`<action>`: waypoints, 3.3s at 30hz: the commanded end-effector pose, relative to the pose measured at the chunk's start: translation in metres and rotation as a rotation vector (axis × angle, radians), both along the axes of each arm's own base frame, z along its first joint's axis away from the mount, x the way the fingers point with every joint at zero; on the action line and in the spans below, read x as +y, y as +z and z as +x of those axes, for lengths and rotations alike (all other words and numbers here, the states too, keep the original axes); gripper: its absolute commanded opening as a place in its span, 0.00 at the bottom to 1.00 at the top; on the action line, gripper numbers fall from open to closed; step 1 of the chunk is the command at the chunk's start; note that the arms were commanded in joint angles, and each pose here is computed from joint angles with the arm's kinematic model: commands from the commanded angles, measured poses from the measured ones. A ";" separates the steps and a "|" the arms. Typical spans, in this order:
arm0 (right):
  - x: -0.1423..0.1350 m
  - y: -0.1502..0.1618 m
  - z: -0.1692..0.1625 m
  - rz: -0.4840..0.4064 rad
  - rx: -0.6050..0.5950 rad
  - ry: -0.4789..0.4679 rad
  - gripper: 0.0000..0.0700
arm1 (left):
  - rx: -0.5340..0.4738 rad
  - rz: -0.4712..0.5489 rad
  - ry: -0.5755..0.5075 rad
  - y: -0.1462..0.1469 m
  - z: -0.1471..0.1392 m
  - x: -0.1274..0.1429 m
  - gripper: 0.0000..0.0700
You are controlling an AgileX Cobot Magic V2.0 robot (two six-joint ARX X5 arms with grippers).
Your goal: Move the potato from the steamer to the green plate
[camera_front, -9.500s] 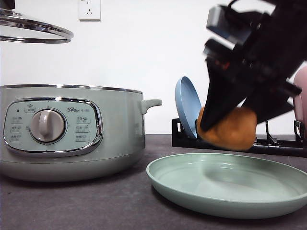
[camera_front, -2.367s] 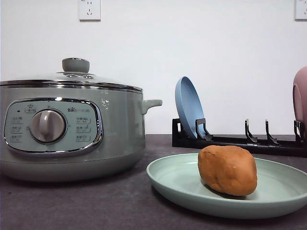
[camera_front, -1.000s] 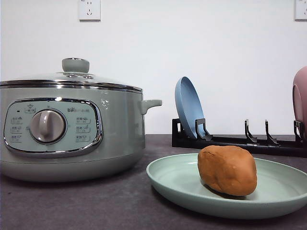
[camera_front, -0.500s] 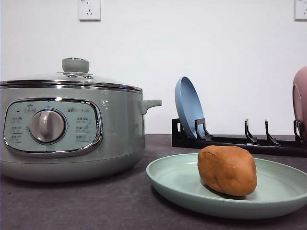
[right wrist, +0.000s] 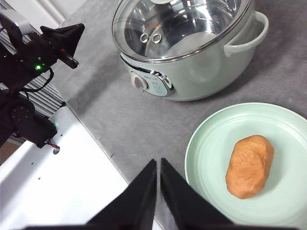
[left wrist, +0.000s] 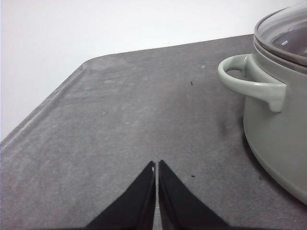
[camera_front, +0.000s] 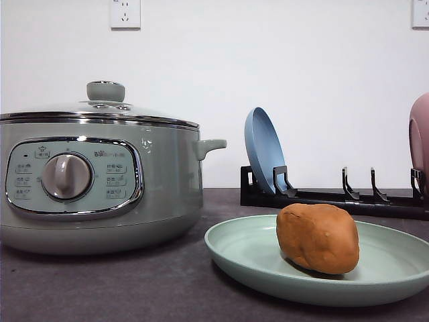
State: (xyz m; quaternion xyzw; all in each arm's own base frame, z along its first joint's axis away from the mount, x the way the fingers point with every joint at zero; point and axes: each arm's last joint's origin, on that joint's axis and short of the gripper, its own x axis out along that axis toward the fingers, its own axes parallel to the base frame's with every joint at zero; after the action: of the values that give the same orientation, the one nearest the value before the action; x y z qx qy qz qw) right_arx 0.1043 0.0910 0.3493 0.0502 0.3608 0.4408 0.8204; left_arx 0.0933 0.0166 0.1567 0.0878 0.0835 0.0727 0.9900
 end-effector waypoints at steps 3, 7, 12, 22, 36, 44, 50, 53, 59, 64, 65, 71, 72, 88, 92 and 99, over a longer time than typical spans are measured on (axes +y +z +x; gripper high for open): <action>0.001 0.005 0.000 0.010 -0.025 0.013 0.00 | 0.026 -0.007 0.004 -0.008 0.001 0.000 0.00; 0.001 0.005 0.000 0.010 -0.025 0.013 0.00 | 0.026 -0.007 0.005 -0.008 0.001 0.000 0.00; 0.001 0.005 0.000 0.010 -0.025 0.013 0.00 | 0.026 -0.007 0.005 -0.008 0.001 0.000 0.00; 0.001 0.005 0.000 0.010 -0.025 0.013 0.00 | 0.026 -0.007 0.005 -0.008 0.001 0.000 0.00; -0.054 0.015 -0.013 0.075 -0.586 -0.297 0.00 | 0.026 -0.007 0.005 -0.007 0.001 0.000 0.00; -0.078 -0.031 -0.017 0.022 -0.800 -0.528 0.00 | 0.026 -0.007 0.005 -0.007 0.001 0.000 0.00; -0.085 -0.070 -0.018 -0.019 -0.891 -0.631 0.00 | 0.026 -0.007 0.004 -0.007 0.001 0.000 0.00; -0.088 -0.088 -0.017 -0.036 -0.900 -0.676 0.00 | 0.026 -0.007 0.004 -0.007 0.001 0.000 0.00; -0.091 -0.124 -0.016 -0.061 -0.882 -0.724 0.00 | 0.026 -0.007 0.004 -0.007 0.001 0.000 0.00; -0.093 -0.151 -0.014 -0.072 -0.848 -0.737 0.00 | 0.026 -0.007 0.004 -0.007 0.001 0.000 0.00; -0.093 -0.157 -0.013 -0.074 -0.842 -0.738 0.00 | 0.026 -0.007 0.005 -0.007 0.001 0.000 0.00; -0.094 -0.184 -0.008 -0.066 -0.757 -0.748 0.00 | 0.025 -0.006 0.005 -0.007 0.001 0.000 0.00; -0.094 -0.188 -0.008 -0.068 -0.729 -0.749 0.00 | 0.025 -0.007 0.005 -0.007 0.001 0.000 0.00; -0.093 -0.197 -0.009 -0.091 -0.632 -0.738 0.00 | 0.025 -0.007 0.005 -0.007 0.001 0.000 0.00; -0.093 -0.197 -0.009 -0.091 -0.632 -0.738 0.00 | 0.025 -0.007 0.004 -0.007 0.001 0.000 0.00; -0.093 -0.197 -0.009 -0.091 -0.632 -0.738 0.00 | 0.025 -0.007 0.005 -0.007 0.001 0.000 0.00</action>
State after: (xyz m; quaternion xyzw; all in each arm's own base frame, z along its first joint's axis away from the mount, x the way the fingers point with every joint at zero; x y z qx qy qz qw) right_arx 0.0950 -0.0021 0.1541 -0.0035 0.0674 0.0985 0.9928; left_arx 0.0933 0.0166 0.1567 0.0880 0.0835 0.0726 0.9900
